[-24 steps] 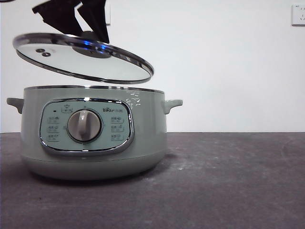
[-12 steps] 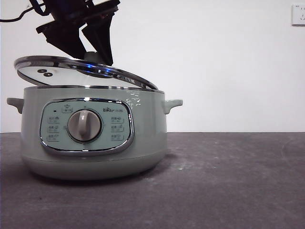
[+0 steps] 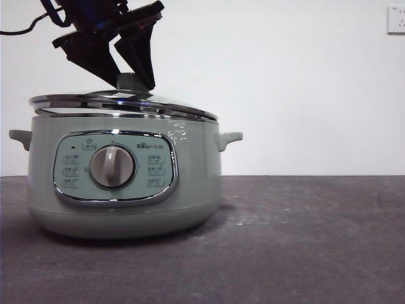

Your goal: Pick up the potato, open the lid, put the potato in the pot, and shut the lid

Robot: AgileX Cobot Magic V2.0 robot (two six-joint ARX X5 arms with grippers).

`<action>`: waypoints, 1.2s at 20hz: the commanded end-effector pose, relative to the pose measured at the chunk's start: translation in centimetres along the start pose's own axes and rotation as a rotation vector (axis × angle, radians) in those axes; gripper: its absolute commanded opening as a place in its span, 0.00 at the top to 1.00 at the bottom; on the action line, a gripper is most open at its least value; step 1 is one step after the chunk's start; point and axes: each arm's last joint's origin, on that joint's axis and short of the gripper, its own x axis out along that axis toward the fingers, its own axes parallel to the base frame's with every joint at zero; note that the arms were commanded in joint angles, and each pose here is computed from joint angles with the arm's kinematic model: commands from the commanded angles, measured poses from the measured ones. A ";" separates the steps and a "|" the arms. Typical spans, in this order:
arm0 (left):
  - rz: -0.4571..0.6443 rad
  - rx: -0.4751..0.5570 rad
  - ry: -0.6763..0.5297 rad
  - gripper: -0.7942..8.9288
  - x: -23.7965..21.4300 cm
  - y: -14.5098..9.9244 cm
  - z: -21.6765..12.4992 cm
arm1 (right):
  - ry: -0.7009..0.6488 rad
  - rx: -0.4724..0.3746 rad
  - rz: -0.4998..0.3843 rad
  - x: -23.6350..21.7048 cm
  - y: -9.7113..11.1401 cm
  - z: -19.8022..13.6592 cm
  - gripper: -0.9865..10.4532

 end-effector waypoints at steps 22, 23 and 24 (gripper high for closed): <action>0.066 0.000 0.004 0.49 -0.7 0.1 0.0 | 0.041 0.031 0.006 0.1 0.0 -0.4 0.45; 0.063 0.000 -0.024 0.49 -1.8 0.0 0.1 | 0.042 0.031 0.010 0.1 0.1 -0.4 0.45; 0.059 -0.001 -0.053 0.49 -3.0 0.0 0.2 | 0.043 0.031 0.011 0.1 0.1 -0.4 0.45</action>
